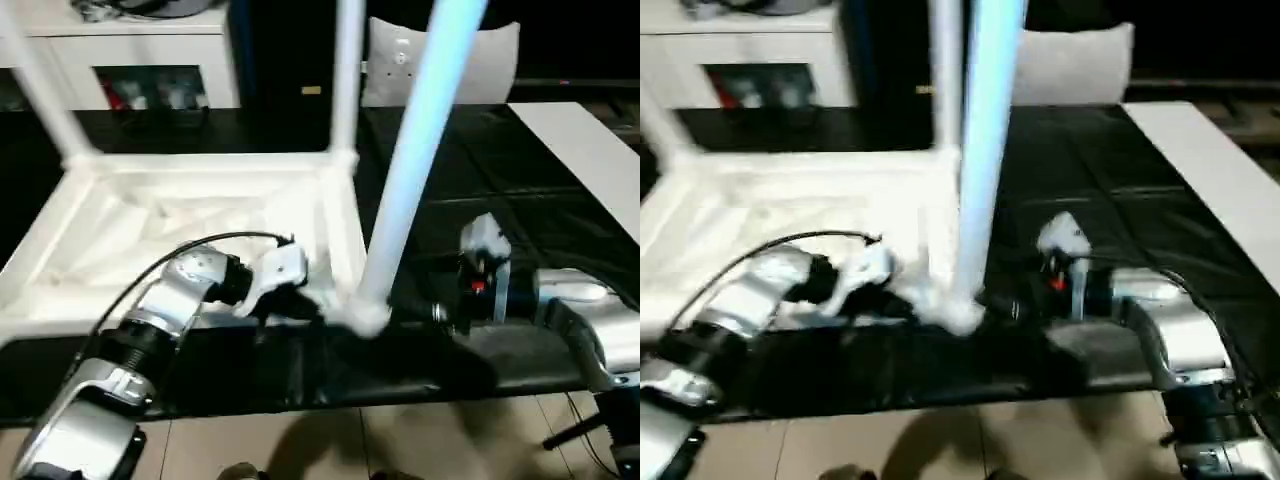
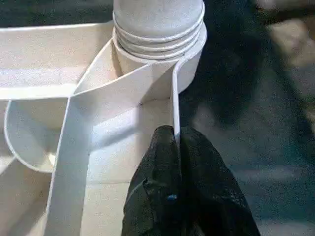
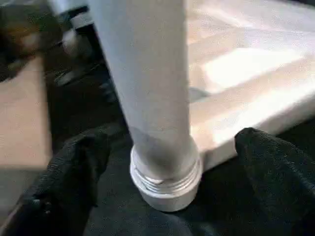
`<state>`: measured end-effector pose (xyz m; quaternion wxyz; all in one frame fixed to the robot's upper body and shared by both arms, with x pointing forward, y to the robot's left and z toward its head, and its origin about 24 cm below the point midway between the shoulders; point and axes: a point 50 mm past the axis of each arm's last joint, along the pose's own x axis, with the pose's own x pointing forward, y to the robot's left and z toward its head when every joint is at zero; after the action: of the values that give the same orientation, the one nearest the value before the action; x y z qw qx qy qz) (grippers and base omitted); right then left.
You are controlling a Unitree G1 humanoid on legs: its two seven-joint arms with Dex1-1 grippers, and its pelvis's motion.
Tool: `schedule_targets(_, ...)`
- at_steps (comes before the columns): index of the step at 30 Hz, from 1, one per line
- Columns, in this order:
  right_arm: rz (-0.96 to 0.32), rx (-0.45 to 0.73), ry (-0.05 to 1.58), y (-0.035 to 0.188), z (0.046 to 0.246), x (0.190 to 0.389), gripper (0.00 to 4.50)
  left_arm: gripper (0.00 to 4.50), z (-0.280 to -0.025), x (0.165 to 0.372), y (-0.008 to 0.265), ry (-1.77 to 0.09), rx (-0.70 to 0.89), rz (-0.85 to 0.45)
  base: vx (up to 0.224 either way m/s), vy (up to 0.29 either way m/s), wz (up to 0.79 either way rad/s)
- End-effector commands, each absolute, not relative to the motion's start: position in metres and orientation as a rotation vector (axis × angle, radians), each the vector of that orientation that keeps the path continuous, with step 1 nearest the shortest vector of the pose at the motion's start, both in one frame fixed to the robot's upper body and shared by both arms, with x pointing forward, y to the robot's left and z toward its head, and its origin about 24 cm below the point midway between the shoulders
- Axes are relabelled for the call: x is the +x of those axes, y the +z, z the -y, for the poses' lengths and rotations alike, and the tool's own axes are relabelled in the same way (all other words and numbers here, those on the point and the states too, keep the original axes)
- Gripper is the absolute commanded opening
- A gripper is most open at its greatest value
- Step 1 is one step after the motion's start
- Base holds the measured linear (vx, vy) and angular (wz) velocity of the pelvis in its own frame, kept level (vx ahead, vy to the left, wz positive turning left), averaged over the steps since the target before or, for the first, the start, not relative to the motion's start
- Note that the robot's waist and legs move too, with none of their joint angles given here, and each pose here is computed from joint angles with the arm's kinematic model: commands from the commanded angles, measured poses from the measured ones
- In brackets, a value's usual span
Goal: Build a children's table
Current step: Rotate leg to tighten
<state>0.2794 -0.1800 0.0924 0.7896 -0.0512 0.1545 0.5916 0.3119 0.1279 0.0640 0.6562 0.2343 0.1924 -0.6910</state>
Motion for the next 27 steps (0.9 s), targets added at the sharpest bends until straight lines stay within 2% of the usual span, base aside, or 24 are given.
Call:
schedule_targets(1,-0.315,-0.143,1.351,0.098,0.175,0.278,4.43,0.0,-0.115,0.309,0.075,-1.694,0.601,-0.384,0.0,0.0,0.0)
schedule_targets(3,-0.323,-0.129,1.39,0.098,0.172,0.277,4.43,0.0,-0.115,0.307,0.075,-1.724,0.62,-0.394,0.0,0.0,0.0)
schedule_targets(4,-0.33,-0.118,1.41,0.097,0.171,0.276,4.14,0.0,-0.115,0.307,0.074,-1.737,0.626,-0.396,0.0,0.0,0.0)
schedule_targets(9,-0.358,-0.072,1.493,0.094,0.163,0.273,3.94,0.0,-0.114,0.307,0.075,-1.763,0.648,-0.389,0.0,0.0,0.0)
schedule_targets(10,-0.364,-0.069,1.503,0.093,0.162,0.272,3.7,0.0,-0.114,0.308,0.076,-1.753,0.654,-0.384,0.0,0.0,0.0)
schedule_targets(13,-0.382,-0.051,1.527,0.092,0.161,0.271,3.54,0.0,-0.114,0.31,0.076,-1.745,0.656,-0.384,0.0,0.0,0.0)
schedule_targets(16,-0.398,-0.03,1.544,0.089,0.16,0.269,3.19,0.0,-0.116,0.311,0.076,-1.746,0.654,-0.384,0.0,0.0,0.0)
schedule_targets(21,-0.403,-0.006,1.535,0.087,0.159,0.269,2.75,0.0,-0.118,0.311,0.076,-1.74,0.65,-0.387,0.0,0.0,0.0)
schedule_targets(23,-0.389,0.026,1.498,0.086,0.156,0.27,2.67,0.0,-0.119,0.312,0.076,-1.726,0.624,-0.39,0.0,0.0,0.0)
schedule_targets(25,-0.384,0.038,1.472,0.086,0.154,0.27,2.32,0.0,-0.117,0.313,0.077,-1.714,0.589,-0.383,0.0,0.0,0.0)
schedule_targets(27,-0.367,0.052,1.418,0.085,0.15,0.27,2.28,0.0,-0.113,0.314,0.079,-1.687,0.534,-0.368,0.0,0.0,0.0)
